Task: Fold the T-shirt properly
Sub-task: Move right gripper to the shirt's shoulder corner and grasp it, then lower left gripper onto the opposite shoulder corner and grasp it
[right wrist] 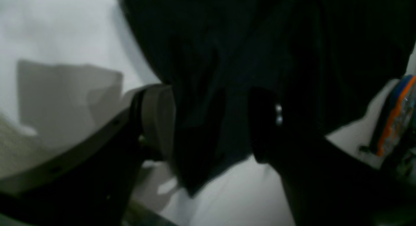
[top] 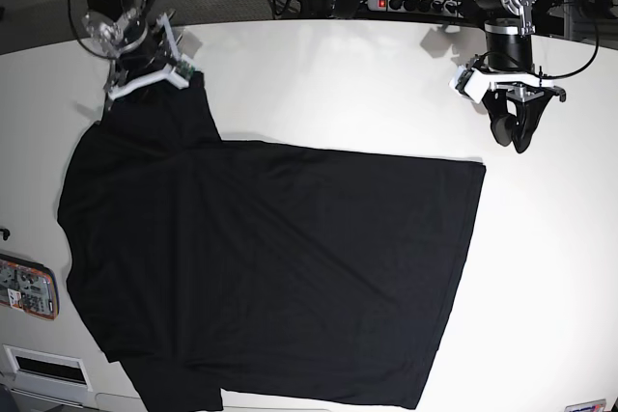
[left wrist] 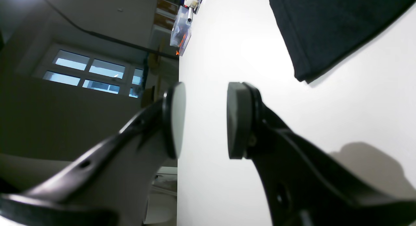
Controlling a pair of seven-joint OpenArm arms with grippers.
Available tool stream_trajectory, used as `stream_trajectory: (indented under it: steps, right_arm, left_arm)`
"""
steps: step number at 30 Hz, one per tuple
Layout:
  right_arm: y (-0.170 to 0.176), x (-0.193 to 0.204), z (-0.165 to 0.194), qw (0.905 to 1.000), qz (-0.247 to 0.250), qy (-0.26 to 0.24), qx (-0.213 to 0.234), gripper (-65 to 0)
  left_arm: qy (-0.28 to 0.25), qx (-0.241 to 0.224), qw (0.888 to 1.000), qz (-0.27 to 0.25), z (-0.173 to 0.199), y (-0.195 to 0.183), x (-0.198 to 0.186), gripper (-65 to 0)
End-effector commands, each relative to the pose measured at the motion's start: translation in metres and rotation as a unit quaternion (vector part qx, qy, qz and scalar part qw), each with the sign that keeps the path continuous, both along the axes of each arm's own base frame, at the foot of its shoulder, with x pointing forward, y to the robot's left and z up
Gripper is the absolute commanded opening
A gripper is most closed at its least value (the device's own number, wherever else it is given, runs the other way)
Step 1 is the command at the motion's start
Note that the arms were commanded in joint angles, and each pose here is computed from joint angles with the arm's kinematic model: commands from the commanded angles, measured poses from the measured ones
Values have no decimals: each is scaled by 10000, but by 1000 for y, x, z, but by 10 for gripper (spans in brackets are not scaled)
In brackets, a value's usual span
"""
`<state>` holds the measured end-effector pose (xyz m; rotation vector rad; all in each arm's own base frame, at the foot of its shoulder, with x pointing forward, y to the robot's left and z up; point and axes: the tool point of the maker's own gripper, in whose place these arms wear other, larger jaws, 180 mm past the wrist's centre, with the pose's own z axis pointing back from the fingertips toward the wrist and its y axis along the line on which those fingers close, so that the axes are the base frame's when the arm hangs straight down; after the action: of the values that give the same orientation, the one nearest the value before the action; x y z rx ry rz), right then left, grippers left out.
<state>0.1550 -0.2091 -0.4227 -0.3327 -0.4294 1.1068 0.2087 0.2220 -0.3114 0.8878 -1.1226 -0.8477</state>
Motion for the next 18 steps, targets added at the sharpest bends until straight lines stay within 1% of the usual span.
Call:
stream_trajectory:
  steps: [1, 3, 5, 7, 8, 9, 10, 11, 18]
  right_arm:
    - [-10, 3, 0, 9996, -16, 70, -258, -296]
    - [-11, 15, 5, 9996, -27, -70, -270, -302]
    - [-11, 17, 6, 9996, -21, -100, -277, -346]
    - [-11, 17, 7, 9996, -16, -101, -276, -425]
    - [-11, 18, 8, 9996, -12, -116, -276, -475]
    - [-11, 18, 8, 9996, -12, -116, -276, -527]
    - [-11, 18, 8, 9996, -12, -116, -276, -600]
    - [-11, 18, 7, 9995, -15, -113, -282, -650]
    - [-11, 18, 8, 9995, -26, -115, -280, -650]
  left_arm:
    - [-192, 77, 9998, -60, 11, -1, 2, -440]
    - [-189, 78, 9998, -53, 11, 0, 2, -440]
    - [-186, 79, 9998, -46, 11, 0, 2, -440]
    - [-186, 79, 9998, -46, 11, 0, 2, -440]
    - [-186, 79, 9998, -46, 11, 0, 2, -440]
    - [-186, 79, 9998, -46, 11, 0, 2, -440]
    - [-186, 79, 9998, -46, 11, 0, 2, -442]
    - [-186, 79, 9998, -46, 11, 0, 2, -443]
    - [-290, 89, 9995, -34, 15, 1, 8, -441]
